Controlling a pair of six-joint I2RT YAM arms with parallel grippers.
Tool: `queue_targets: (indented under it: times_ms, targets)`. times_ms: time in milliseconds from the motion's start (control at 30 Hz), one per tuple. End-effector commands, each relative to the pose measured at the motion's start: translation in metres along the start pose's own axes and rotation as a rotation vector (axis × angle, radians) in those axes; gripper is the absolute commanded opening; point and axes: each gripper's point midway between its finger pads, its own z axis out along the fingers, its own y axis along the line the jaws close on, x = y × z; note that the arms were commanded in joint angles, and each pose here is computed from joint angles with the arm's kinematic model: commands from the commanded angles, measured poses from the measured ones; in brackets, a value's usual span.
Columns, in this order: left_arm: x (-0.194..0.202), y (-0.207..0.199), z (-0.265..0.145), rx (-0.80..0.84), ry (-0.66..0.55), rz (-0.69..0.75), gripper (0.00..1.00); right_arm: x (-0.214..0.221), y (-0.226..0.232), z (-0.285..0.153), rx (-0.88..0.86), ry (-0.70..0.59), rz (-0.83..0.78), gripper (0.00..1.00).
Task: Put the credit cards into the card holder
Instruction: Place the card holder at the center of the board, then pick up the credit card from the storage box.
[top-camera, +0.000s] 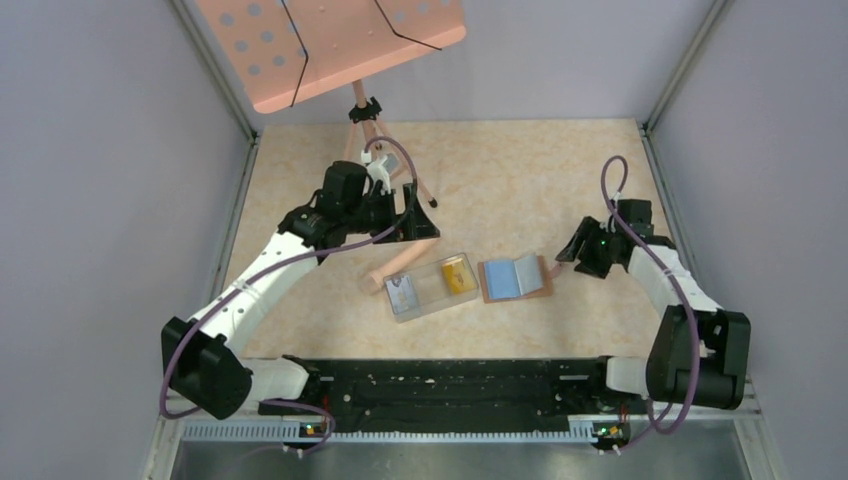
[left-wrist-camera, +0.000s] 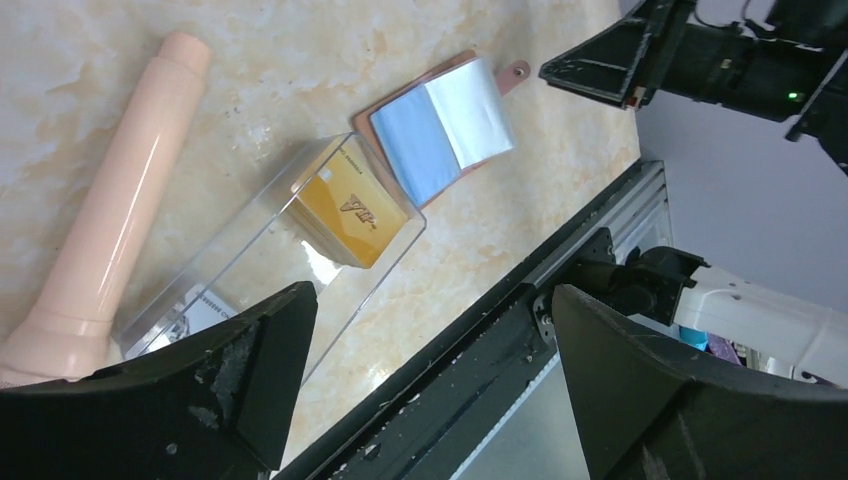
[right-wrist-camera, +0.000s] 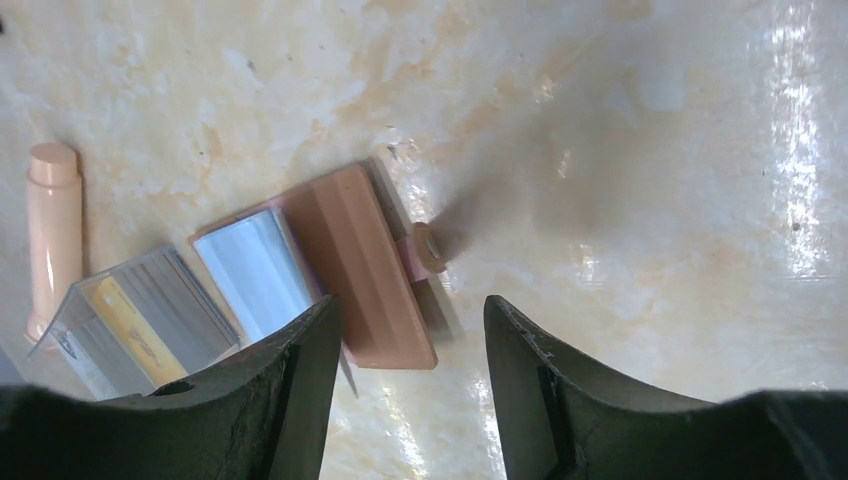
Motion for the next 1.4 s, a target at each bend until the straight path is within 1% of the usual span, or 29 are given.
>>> queue_targets:
  times_ms: [0,100,233,300,333,400,500,600,800,1000,1133,1267,1333,1367]
  targets:
    - [0.002,0.012,-0.005,-0.050,-0.025,-0.024,0.93,-0.023,0.032,-0.022,-0.035,-0.066,-0.117,0.55]
    - [0.010,0.019,-0.001,-0.066,-0.005,-0.063,0.93,-0.019,0.061,-0.025,-0.096,-0.050,-0.186,0.53]
    - [0.020,0.031,0.005,-0.099,0.022,-0.130,0.92,0.000,0.103,-0.020,-0.178,0.021,-0.306,0.50]
    - [0.027,0.035,0.009,-0.101,0.039,-0.164,0.91,0.014,0.119,-0.014,-0.214,0.066,-0.355,0.42]
    - [0.030,0.035,0.012,-0.095,0.051,-0.187,0.90,0.021,0.125,-0.011,-0.225,0.088,-0.376,0.40]
    - [0.038,0.037,0.018,-0.077,0.075,-0.232,0.88,0.033,0.130,-0.002,-0.231,0.132,-0.392,0.32]
    - [0.055,0.046,0.028,-0.086,0.111,-0.295,0.86,0.046,0.124,0.013,-0.217,0.187,-0.365,0.25]
    - [0.064,0.049,0.038,-0.071,0.117,-0.354,0.84,0.056,0.113,0.026,-0.190,0.217,-0.342,0.22]
    - [0.069,0.046,0.051,-0.058,0.144,-0.358,0.81,0.074,0.081,0.050,-0.099,0.283,-0.317,0.20]
    - [0.070,0.044,0.056,-0.049,0.169,-0.347,0.77,0.083,0.056,0.058,-0.066,0.321,-0.261,0.18]
    - [0.071,0.043,0.059,-0.050,0.179,-0.348,0.76,0.083,0.056,0.056,-0.093,0.320,-0.238,0.18]
    - [0.071,0.044,0.063,-0.051,0.187,-0.346,0.74,0.083,0.068,0.051,-0.157,0.324,-0.239,0.20]
    - [0.072,0.043,0.066,-0.048,0.193,-0.346,0.72,0.079,0.076,0.047,-0.187,0.317,-0.240,0.22]
    - [0.071,0.042,0.066,-0.045,0.194,-0.346,0.69,0.076,0.081,0.044,-0.205,0.309,-0.241,0.25]
